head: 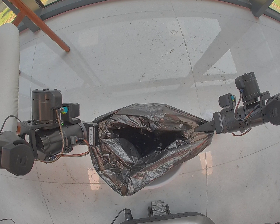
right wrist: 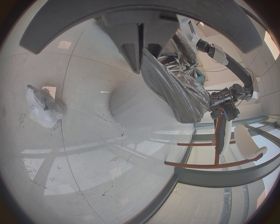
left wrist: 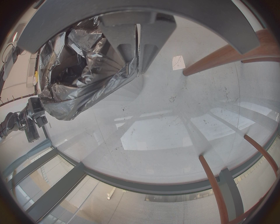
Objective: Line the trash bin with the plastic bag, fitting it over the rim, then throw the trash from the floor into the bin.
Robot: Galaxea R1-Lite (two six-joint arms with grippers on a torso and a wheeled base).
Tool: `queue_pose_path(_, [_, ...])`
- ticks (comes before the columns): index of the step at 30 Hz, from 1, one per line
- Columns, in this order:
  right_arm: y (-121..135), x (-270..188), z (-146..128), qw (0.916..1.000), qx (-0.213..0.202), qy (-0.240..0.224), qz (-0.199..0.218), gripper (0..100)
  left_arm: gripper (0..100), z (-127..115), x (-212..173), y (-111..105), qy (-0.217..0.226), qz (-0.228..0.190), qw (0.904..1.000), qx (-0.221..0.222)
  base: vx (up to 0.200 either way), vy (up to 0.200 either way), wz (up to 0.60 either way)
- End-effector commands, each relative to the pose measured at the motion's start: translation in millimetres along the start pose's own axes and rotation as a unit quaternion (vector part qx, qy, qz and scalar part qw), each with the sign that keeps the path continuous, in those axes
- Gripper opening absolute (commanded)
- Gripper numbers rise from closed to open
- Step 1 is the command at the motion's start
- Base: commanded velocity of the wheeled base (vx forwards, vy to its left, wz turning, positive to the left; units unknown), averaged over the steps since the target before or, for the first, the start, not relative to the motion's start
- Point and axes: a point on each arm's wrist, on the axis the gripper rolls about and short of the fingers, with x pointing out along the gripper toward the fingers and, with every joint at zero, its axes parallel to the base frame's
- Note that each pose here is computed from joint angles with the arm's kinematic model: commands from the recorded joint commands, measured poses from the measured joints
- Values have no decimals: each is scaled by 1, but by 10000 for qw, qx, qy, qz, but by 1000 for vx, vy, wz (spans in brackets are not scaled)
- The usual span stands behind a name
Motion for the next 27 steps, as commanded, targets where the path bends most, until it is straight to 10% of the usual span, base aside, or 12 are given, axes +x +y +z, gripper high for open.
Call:
queue_pose_path(1, [1,0,1,10000,-23,-33,15,0,0,-1,0,0,-51,4,10000,-14,0,0,0])
queue_pose_path(4, [0,1,1,9999,-60,-78,17,0,0,3,1,0,-273,-12,9996,-9,0,0,0])
queue_pose_path(5, [1,1,1,9999,-67,-78,17,100,0,4,1,0,-304,-14,9995,-11,0,0,0])
queue_pose_path(19, [15,-21,7,9986,-372,-362,70,100,0,5,-1,-1,-327,-22,9995,-9,0,0,0])
queue_pose_path(20, [17,-24,6,9985,-389,-388,75,100,100,4,-1,-1,-319,-21,9995,-9,0,0,0])
queue_pose_path(27, [40,-41,-9,9986,-364,-300,238,100,100,-10,-4,0,-104,-21,9999,-37,0,0,0])
